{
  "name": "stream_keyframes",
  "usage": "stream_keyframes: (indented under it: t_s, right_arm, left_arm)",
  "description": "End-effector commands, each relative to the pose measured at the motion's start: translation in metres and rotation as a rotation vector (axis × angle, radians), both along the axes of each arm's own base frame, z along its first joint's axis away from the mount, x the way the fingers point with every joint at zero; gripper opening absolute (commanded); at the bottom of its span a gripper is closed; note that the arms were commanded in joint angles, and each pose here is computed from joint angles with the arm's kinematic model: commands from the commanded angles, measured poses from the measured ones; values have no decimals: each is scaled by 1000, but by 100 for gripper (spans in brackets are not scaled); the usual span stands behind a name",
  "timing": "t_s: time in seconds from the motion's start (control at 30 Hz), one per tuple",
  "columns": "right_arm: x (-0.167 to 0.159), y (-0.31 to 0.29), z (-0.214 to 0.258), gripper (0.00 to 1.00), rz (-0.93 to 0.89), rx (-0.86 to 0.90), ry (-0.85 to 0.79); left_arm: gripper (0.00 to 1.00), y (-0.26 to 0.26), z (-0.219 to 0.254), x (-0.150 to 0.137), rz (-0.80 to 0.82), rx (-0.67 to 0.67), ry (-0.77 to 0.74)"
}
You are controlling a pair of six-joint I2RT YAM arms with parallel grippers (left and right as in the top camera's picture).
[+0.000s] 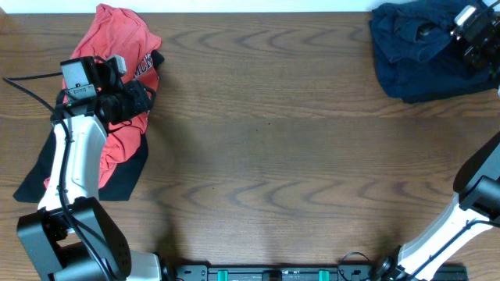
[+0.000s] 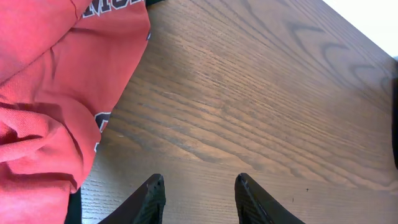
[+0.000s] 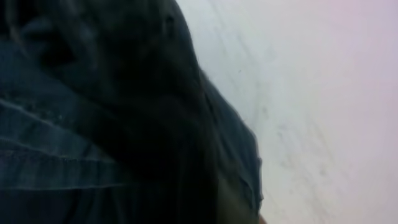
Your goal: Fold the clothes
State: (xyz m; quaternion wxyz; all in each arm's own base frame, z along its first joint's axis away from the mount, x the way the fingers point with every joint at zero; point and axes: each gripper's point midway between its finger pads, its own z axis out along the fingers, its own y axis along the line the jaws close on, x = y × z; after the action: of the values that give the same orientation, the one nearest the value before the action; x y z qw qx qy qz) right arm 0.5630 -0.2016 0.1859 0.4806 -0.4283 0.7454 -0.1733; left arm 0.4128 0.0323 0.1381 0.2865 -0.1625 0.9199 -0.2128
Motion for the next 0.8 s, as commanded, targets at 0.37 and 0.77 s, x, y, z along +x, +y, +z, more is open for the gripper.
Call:
stream_keyframes:
  t_s: [0.37,0.77]
  right_arm:
    - [-14,-43,16,99,-285,124,43]
    - [-52,13,84,99,-436,795,138]
  left_arm:
    - [40,1,-4,0,17,-3,14]
    - [40,1,-5,-1,16,-5,21]
